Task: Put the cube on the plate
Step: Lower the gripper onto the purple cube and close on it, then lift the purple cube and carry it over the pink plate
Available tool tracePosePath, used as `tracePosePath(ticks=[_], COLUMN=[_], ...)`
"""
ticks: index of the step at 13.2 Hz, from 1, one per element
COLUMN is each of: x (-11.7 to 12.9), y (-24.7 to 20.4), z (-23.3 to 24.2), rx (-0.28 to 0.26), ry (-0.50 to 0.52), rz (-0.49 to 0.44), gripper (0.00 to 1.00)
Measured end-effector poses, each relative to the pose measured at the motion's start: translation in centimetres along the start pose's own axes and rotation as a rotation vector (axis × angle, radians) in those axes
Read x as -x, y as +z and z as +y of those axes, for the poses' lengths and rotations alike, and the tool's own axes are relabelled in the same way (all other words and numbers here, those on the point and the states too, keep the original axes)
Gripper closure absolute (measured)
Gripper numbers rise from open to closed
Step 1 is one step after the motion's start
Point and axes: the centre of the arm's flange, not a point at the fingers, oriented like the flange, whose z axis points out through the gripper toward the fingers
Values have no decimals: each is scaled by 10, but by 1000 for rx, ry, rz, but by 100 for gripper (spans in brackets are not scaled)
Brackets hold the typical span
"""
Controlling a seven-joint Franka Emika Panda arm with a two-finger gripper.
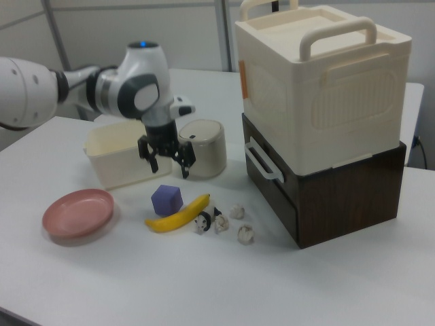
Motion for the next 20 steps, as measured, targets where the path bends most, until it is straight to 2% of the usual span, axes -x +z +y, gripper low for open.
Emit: tracePosePath(ticks=[2, 6, 11, 12, 15, 16, 20], x=[-9, -13, -18, -18, -18, -19, -20], y=[40, 83, 101, 101, 99, 97, 73], z=[-17, -35, -51, -50, -48, -46, -46], rx=[10, 6, 10, 10, 13, 15, 19], ry=[-35, -64, -66, -65, -63, -60, -59], rz=[-18, -62, -45, -45, -40, -37, -16], gripper=[0, 0, 2, 4, 37, 41, 42])
